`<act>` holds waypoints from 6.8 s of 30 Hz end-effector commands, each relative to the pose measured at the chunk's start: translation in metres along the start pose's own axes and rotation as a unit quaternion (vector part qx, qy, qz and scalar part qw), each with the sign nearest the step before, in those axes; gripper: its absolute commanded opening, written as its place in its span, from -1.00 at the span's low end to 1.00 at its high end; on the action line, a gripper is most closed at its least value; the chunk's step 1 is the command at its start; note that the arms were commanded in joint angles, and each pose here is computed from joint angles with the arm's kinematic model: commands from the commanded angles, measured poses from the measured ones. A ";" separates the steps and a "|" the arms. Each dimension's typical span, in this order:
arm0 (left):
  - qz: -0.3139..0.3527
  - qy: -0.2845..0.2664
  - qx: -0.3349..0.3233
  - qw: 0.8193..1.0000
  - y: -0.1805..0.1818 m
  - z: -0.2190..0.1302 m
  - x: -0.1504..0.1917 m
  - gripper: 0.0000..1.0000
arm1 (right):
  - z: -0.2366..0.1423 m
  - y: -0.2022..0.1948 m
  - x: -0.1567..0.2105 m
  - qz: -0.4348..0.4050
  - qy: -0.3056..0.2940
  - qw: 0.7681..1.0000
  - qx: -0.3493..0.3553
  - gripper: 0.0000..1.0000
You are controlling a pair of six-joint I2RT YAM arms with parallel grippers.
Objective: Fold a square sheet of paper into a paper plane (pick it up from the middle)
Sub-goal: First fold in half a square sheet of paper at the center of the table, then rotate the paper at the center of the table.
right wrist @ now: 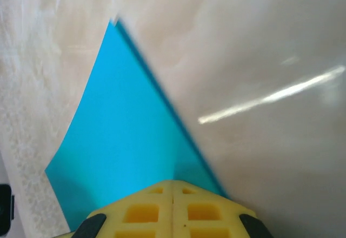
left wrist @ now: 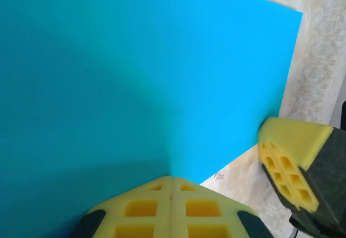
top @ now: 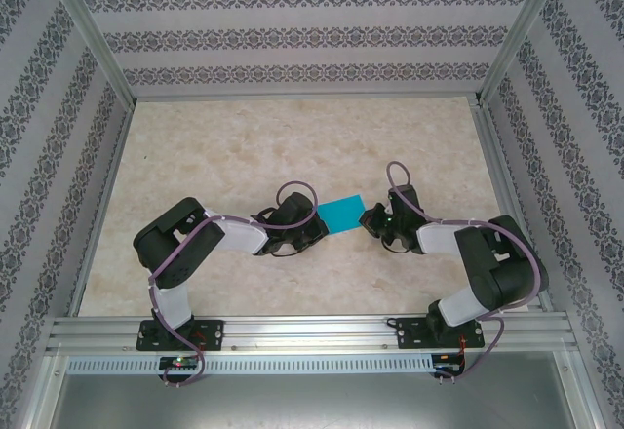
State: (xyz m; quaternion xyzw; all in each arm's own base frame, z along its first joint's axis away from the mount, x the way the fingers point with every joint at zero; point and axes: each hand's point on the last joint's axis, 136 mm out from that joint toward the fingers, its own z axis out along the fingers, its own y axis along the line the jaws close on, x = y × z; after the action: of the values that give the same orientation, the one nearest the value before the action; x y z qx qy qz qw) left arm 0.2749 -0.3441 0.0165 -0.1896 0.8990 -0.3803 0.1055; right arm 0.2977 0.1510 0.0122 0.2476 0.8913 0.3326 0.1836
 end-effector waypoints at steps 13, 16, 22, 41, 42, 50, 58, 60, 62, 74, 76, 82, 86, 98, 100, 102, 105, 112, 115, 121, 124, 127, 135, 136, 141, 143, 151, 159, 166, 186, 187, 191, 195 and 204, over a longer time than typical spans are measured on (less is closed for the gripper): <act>0.124 0.047 -0.130 0.983 0.051 -0.009 -0.006 -1.00 | -0.049 0.027 -0.028 -0.058 -0.057 0.997 -0.005 -1.00; 0.178 0.073 -0.134 0.972 0.049 -0.009 -0.012 -1.00 | -0.042 0.048 -0.015 -0.081 -0.040 0.996 -0.017 -1.00; 0.193 0.083 -0.112 0.971 0.043 -0.009 -0.020 -1.00 | -0.001 0.081 0.015 -0.091 0.008 0.995 -0.047 -1.00; 0.158 0.059 -0.005 0.986 -0.015 -0.014 -0.025 -1.00 | 0.032 0.025 0.042 -0.041 0.041 0.998 0.027 -1.00; 0.154 0.058 0.006 0.986 -0.020 -0.014 -0.025 -1.00 | 0.033 0.024 0.043 -0.040 0.043 0.998 0.029 -1.00; 0.135 0.051 0.000 0.990 -0.016 0.000 -0.021 -1.00 | 0.036 0.017 0.045 -0.033 0.048 0.998 0.038 -1.00; 0.114 0.034 -0.051 0.992 0.015 0.008 -0.023 -1.00 | 0.039 0.007 0.049 -0.023 0.054 0.997 0.052 -1.00; 0.108 0.024 -0.068 0.992 0.024 0.007 -0.025 -1.00 | 0.040 0.002 0.050 -0.020 0.056 0.996 0.061 -1.00; 0.101 0.013 -0.089 0.991 0.033 0.004 -0.028 -1.00 | 0.039 -0.004 0.052 -0.016 0.057 0.995 0.075 -1.00; 0.061 -0.039 -0.164 0.984 0.068 -0.027 -0.055 -1.00 | 0.027 -0.034 0.049 -0.006 0.052 0.991 0.125 -1.00; 0.051 -0.044 -0.170 0.983 0.076 -0.030 -0.058 -1.00 | 0.026 -0.034 0.049 -0.008 0.051 0.991 0.125 -1.00; 0.022 -0.061 -0.190 0.980 0.102 -0.042 -0.061 -1.00 | 0.026 -0.035 0.049 -0.006 0.051 0.991 0.127 -1.00; 0.012 -0.072 -0.202 0.977 0.113 -0.056 -0.066 -1.00 | 0.024 -0.034 0.048 -0.006 0.050 0.991 0.126 -1.00; 0.081 -0.063 -0.181 0.978 0.060 -0.088 -0.098 -1.00 | 0.017 0.008 0.032 -0.086 0.055 0.989 0.104 -1.00; 0.101 -0.073 -0.185 0.975 0.045 -0.106 -0.110 -0.89 | 0.012 0.027 0.025 -0.121 0.050 0.986 0.102 -1.00; 0.122 -0.080 -0.196 0.970 0.035 -0.126 -0.120 -0.60 | 0.006 0.047 0.021 -0.159 0.043 0.980 0.108 -0.91; 0.141 -0.084 -0.215 0.963 0.030 -0.153 -0.132 -0.12 | 0.002 0.077 0.018 -0.211 0.032 0.970 0.119 -0.61; 0.161 -0.141 -0.276 0.937 0.048 -0.204 -0.161 0.66 | 0.036 0.122 0.029 -0.268 0.045 0.952 0.143 -0.36; 0.152 -0.165 -0.285 0.932 0.059 -0.217 -0.170 0.91 | 0.054 0.134 0.036 -0.286 0.056 0.944 0.154 -0.28; 0.124 -0.174 -0.294 0.932 0.076 -0.230 -0.177 1.00 | 0.082 0.144 0.052 -0.304 0.083 0.935 0.163 -0.25; 0.114 -0.168 -0.294 0.934 0.082 -0.228 -0.175 1.00 | 0.093 0.142 0.059 -0.311 0.099 0.930 0.169 -0.22; 0.109 -0.161 -0.294 0.936 0.086 -0.226 -0.172 1.00 | 0.100 0.138 0.073 -0.323 0.127 0.922 0.171 -0.23; 0.105 -0.153 -0.281 0.942 0.089 -0.220 -0.170 1.00 | 0.089 0.100 0.126 -0.381 0.231 0.876 0.184 -0.25; 0.105 -0.151 -0.278 0.943 0.089 -0.219 -0.170 1.00 | 0.083 0.094 0.133 -0.389 0.248 0.868 0.182 -0.25; 0.109 -0.142 -0.271 0.946 0.090 -0.214 -0.168 1.00 | 0.044 0.066 0.160 -0.445 0.316 0.821 0.167 -0.24; 0.111 -0.139 -0.264 0.948 0.089 -0.211 -0.167 1.00 | 0.031 0.069 0.153 -0.455 0.304 0.820 0.165 -0.23; 0.109 -0.096 -0.209 0.967 0.078 -0.190 -0.155 1.00 | 0.000 0.106 0.056 -0.272 0.067 0.946 0.164 -0.11; 0.108 -0.056 -0.150 0.981 0.062 -0.175 -0.143 1.00 | -0.008 0.053 0.008 -0.134 -0.006 0.961 0.243 -0.08; 0.102 -0.028 -0.095 0.990 0.051 -0.162 -0.131 1.00 | 0.011 0.043 -0.002 -0.124 0.007 0.958 0.260 -0.11; 0.066 0.054 -0.019 0.996 0.040 -0.126 -0.080 0.93 | 0.079 0.069 -0.011 -0.242 0.087 0.940 0.223 -0.22; 0.066 0.058 -0.017 0.996 0.038 -0.123 -0.076 0.91 | 0.079 0.073 -0.014 -0.246 0.086 0.940 0.220 -0.23; 0.073 0.072 -0.020 0.995 0.035 -0.114 -0.060 0.82 | 0.060 0.102 -0.022 -0.251 0.064 0.946 0.197 -0.24; 0.068 0.080 -0.012 0.994 0.031 -0.105 -0.050 0.80 | 0.030 0.124 -0.025 -0.247 0.031 0.949 0.192 -0.16; 0.066 0.121 -0.006 0.990 0.018 -0.087 -0.024 0.57 | 0.049 0.107 0.014 -0.222 0.082 0.953 0.189 -0.16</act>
State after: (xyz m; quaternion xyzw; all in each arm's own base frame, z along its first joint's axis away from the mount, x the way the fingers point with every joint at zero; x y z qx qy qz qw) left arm 0.2567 -0.2539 0.0574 -0.0845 0.9261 -0.3673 0.0176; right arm 0.3518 0.2517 0.0676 0.0327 0.9793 0.1240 0.1566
